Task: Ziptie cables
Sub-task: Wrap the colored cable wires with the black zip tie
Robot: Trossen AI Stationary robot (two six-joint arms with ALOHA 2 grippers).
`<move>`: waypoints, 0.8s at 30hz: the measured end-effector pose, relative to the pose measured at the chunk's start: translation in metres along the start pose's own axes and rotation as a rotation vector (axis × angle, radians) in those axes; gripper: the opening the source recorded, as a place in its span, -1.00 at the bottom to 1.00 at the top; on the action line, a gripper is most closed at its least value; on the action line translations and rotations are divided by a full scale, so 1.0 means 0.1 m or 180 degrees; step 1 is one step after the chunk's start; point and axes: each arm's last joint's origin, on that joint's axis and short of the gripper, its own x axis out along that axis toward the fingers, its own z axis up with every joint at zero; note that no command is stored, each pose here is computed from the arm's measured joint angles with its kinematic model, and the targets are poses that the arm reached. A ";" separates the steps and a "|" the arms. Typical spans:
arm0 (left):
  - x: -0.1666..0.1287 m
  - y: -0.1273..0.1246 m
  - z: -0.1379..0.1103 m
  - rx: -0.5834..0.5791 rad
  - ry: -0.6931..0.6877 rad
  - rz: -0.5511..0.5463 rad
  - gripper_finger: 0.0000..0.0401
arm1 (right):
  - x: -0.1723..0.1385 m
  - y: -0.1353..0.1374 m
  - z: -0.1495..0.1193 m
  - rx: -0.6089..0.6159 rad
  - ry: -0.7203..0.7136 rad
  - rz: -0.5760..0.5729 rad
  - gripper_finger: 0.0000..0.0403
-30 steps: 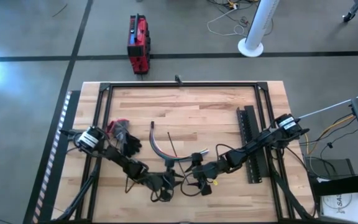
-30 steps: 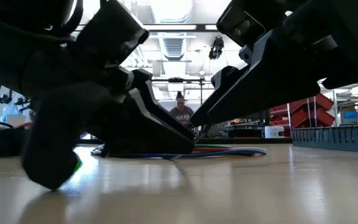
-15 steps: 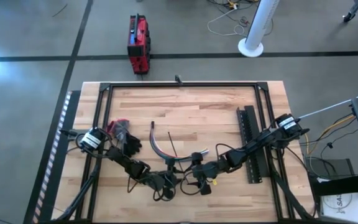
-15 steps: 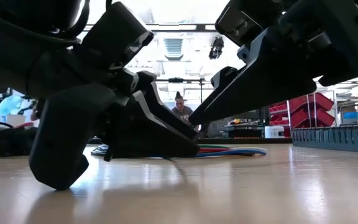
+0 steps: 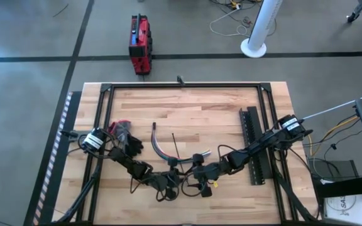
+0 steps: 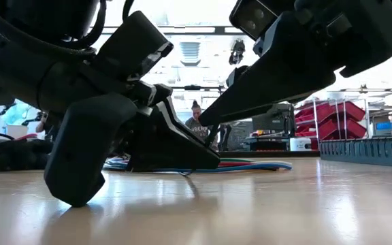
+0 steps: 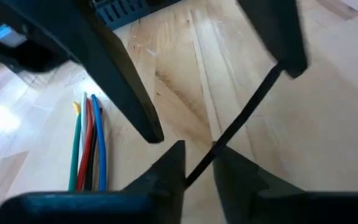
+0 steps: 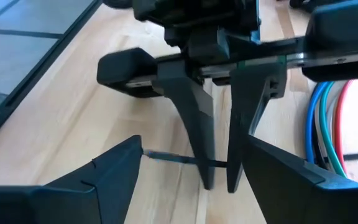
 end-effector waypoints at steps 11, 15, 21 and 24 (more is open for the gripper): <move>0.00 0.01 0.00 -0.0057 -0.0016 0.0049 -1.00 | -0.05 0.06 0.06 -0.0297 0.0071 0.0114 0.29; -0.01 0.02 -0.02 -0.0089 -0.0102 0.0081 -1.00 | -0.10 0.10 0.08 -0.0441 0.0085 0.0069 0.23; -0.04 0.05 -0.02 -0.0100 -0.0272 0.0186 -1.00 | -0.17 0.20 -0.13 -0.0486 -0.0318 -0.0297 0.08; -0.05 0.05 -0.03 -0.0099 -0.0276 0.0179 -1.00 | -0.15 0.16 -0.31 -0.0414 -0.0510 -0.0381 0.01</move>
